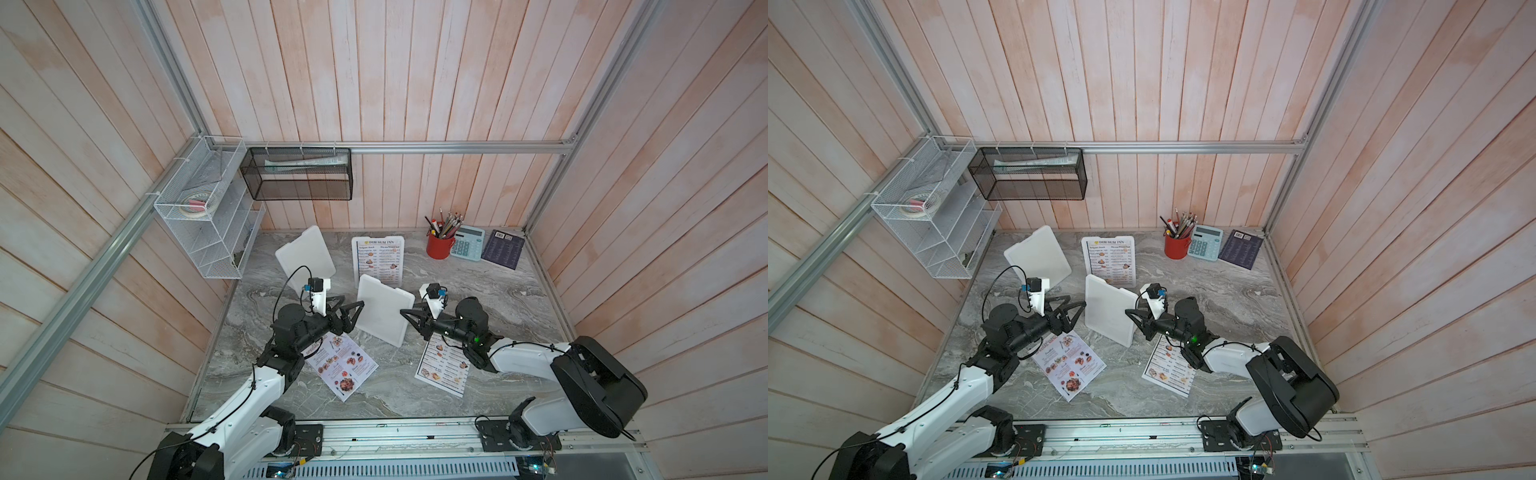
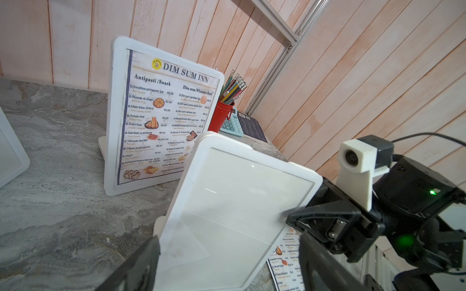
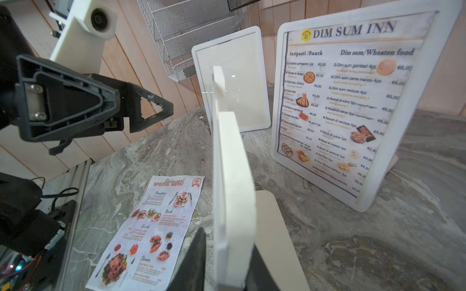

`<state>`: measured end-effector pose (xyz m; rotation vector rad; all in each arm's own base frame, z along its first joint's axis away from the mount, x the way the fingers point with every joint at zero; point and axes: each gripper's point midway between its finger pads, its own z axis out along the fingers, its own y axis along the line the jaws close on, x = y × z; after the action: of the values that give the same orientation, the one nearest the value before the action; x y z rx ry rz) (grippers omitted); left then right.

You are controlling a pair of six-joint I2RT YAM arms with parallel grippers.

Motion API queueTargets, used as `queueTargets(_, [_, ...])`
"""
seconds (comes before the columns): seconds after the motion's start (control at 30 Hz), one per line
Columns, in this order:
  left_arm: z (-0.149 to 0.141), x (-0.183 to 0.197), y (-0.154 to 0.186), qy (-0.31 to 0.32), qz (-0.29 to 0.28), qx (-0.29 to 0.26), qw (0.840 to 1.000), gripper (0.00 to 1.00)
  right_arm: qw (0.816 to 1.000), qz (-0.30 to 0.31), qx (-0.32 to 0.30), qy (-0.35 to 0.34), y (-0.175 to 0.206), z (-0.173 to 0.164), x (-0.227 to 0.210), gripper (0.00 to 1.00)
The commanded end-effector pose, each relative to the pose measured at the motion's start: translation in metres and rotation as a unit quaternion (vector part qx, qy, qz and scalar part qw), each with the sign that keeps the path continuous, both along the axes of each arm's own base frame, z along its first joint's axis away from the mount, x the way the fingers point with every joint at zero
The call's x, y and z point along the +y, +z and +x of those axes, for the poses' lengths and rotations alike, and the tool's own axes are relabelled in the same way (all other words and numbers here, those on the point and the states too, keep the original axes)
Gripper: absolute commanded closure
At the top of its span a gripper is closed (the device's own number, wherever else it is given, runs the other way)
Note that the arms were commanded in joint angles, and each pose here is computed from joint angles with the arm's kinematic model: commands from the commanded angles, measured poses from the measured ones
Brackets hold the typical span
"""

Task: Insert the menus into the narrow rack
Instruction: Move the narrow rack to the center of the board.

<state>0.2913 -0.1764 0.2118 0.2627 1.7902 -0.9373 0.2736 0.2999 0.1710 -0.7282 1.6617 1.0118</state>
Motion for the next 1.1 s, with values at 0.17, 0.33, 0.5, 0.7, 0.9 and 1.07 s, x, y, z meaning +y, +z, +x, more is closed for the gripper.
queueTargets(0.17, [0.003,0.008,0.003,0.030,-0.011,0.007,0.999,0.08,0.998,0.020,0.022,-0.052,-0.010,0.025,-0.026,0.64])
queueTargets(0.33, [0.008,0.018,0.003,0.072,-0.034,0.030,0.996,0.00,0.997,0.023,0.033,-0.071,-0.013,0.041,-0.031,0.64])
queueTargets(0.5, [0.013,0.037,-0.004,0.141,-0.073,0.079,0.984,0.00,0.996,0.023,0.041,-0.080,-0.014,0.051,-0.029,0.64])
queueTargets(0.7, [0.010,0.039,0.002,0.146,-0.092,0.093,0.981,0.00,0.993,0.031,0.041,-0.104,-0.004,0.048,-0.039,0.60])
queueTargets(0.9, [-0.010,0.033,0.014,0.103,-0.110,0.047,0.987,0.00,0.969,0.053,0.072,-0.230,0.009,0.045,-0.088,0.40])
queueTargets(1.07, [-0.017,0.041,-0.009,0.126,-0.110,0.095,0.981,0.00,0.902,0.076,0.185,-0.383,-0.019,0.037,-0.147,0.30])
